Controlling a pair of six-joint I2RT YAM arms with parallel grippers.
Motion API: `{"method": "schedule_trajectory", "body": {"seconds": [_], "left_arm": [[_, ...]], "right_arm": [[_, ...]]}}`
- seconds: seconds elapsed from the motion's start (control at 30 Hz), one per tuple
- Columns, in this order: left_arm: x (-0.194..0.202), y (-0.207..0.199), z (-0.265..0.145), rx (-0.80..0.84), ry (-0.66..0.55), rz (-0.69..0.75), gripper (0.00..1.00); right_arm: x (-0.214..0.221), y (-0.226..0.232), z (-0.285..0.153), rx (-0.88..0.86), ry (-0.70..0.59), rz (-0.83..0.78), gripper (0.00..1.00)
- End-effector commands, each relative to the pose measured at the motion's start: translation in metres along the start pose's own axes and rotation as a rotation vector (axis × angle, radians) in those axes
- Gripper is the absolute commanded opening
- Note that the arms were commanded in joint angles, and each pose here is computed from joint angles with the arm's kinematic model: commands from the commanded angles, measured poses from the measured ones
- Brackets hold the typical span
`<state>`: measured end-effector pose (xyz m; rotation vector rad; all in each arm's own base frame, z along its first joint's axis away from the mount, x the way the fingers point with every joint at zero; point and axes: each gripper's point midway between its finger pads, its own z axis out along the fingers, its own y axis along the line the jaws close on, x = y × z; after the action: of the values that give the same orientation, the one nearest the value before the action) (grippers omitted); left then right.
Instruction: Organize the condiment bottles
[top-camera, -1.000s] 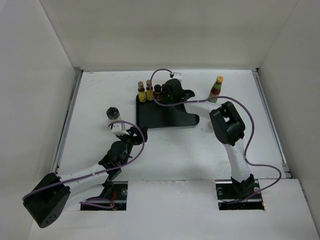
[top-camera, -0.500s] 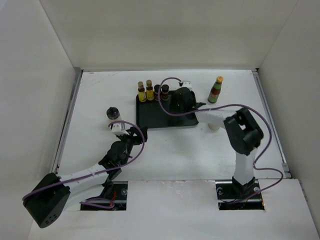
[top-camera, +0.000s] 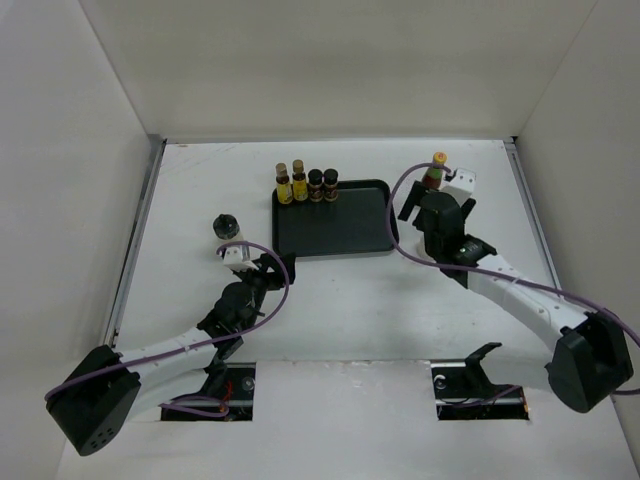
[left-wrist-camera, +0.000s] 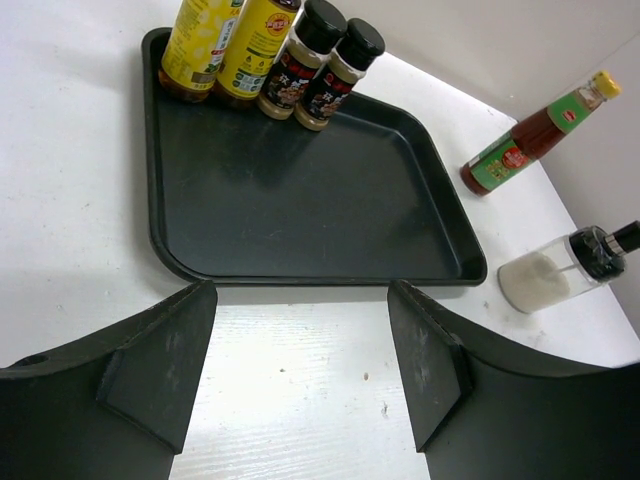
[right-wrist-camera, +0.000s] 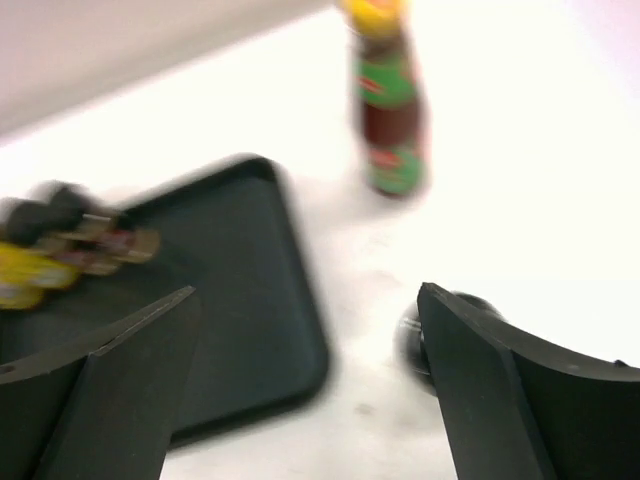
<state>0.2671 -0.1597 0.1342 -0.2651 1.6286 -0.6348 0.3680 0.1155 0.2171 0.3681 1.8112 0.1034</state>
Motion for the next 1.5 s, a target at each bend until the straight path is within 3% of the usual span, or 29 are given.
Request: {"method": "schedule_trajectory", "body": {"seconds": [0.0, 0.23, 0.33, 0.53, 0.6, 0.67, 0.8, 0.93, 1.2, 1.47], "left_arm": [[-0.012, -0.017, 0.002, 0.051, -0.037, -0.050, 0.68], [-0.011, -0.016, 0.003, 0.047, -0.032, -0.049, 0.68], [-0.012, -0.017, 0.002, 0.053, -0.036, -0.053, 0.68], [-0.012, -0.017, 0.003, 0.056, -0.032, -0.056, 0.68], [-0.012, -0.016, 0.003, 0.054, -0.034, -0.056, 0.68], [-0.011, -0.014, 0.004, 0.046, -0.031, -0.053, 0.68], [-0.013, -0.015, 0.003, 0.051, -0.037, -0.060, 0.68], [-0.013, -0.009, 0.005, 0.030, -0.037, -0.053, 0.68], [-0.015, -0.007, 0.006, 0.029, -0.044, -0.054, 0.68], [-0.017, -0.008, 0.005, 0.030, -0.048, -0.054, 0.68]], "right_arm": [[0.038, -0.057, 0.002, 0.218, 0.095, -0.122, 0.98], [0.067, -0.075, 0.019, 0.259, 0.183, -0.118, 0.98], [0.072, -0.083, 0.026, 0.287, 0.195, -0.120, 0.91], [0.076, -0.088, 0.030, 0.299, 0.197, -0.114, 0.65], [0.073, -0.086, 0.031, 0.295, 0.180, -0.107, 0.52], [0.053, -0.080, 0.031, 0.280, 0.114, -0.085, 0.48], [0.003, -0.035, 0.025, 0.174, -0.041, -0.105, 0.47], [-0.022, 0.019, 0.035, 0.064, -0.085, -0.112, 0.47], [-0.001, 0.122, 0.105, -0.124, -0.032, -0.104, 0.46], [0.014, 0.165, 0.142, -0.195, -0.006, -0.105, 0.46]]}}
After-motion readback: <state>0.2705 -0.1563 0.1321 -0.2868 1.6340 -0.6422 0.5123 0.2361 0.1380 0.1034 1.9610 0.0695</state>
